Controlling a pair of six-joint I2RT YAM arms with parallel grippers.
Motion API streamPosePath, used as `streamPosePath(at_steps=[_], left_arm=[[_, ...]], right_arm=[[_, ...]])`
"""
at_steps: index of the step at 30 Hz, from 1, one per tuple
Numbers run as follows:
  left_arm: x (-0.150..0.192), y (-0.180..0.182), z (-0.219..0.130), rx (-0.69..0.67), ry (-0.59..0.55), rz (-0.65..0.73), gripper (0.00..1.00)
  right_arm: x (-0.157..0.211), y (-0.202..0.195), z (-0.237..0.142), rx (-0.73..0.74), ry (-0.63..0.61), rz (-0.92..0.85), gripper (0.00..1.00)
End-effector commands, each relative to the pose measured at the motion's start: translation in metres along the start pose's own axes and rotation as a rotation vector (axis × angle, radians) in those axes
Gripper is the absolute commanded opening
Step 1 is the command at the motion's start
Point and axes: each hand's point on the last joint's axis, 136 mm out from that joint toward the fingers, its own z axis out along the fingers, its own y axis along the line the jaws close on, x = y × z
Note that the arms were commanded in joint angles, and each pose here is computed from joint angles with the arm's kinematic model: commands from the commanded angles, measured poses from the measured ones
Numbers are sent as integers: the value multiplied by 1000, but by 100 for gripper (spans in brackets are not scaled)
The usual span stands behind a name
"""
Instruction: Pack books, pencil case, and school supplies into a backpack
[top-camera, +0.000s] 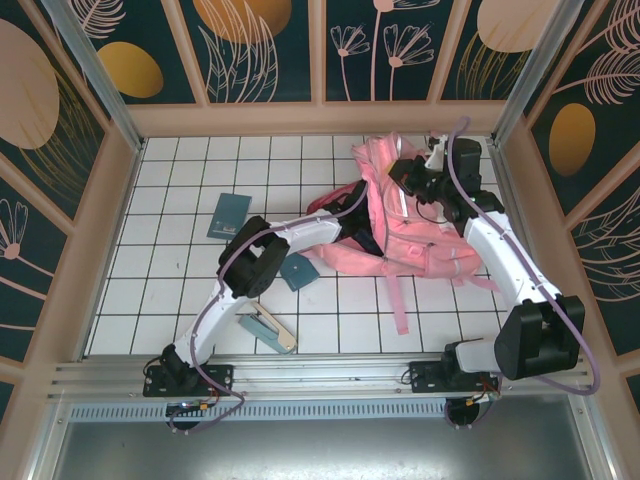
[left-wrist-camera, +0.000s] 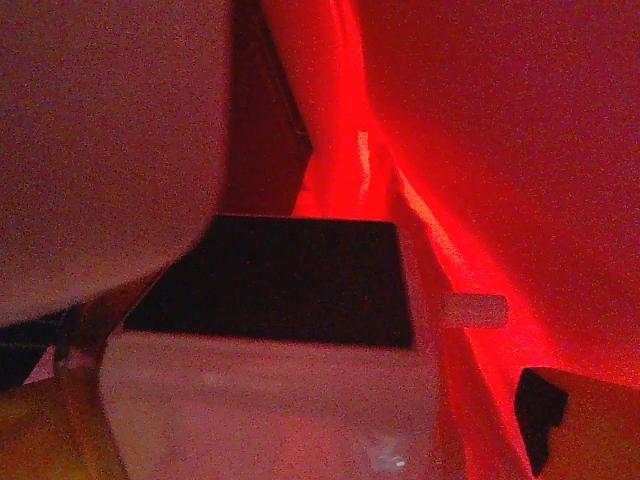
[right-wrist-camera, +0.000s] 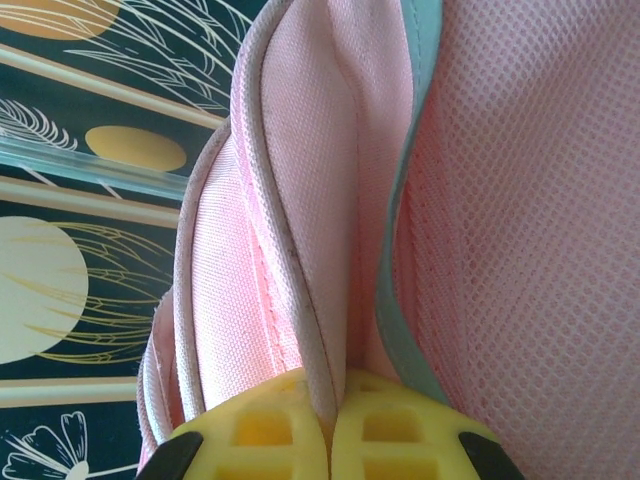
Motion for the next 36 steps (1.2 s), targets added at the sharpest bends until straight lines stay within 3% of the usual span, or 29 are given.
streamPosePath(at_steps=[1,6,14,36], left_arm=[[4,-42,-13,99,6,42,99],[-2,-55,-27,122,-24,58,99],[-13,-43,-56,109,-103,-7,99],[-11,-46,-105,39,-154,37,98]], right_arm=[[-21,45,-26,-127,-86,-121,0],[-24,41,-30,-122,-100,-115,0],[-26,40,-32,-123,-104,-117,0],[-29,26,-38,-101,-103,-111,0]])
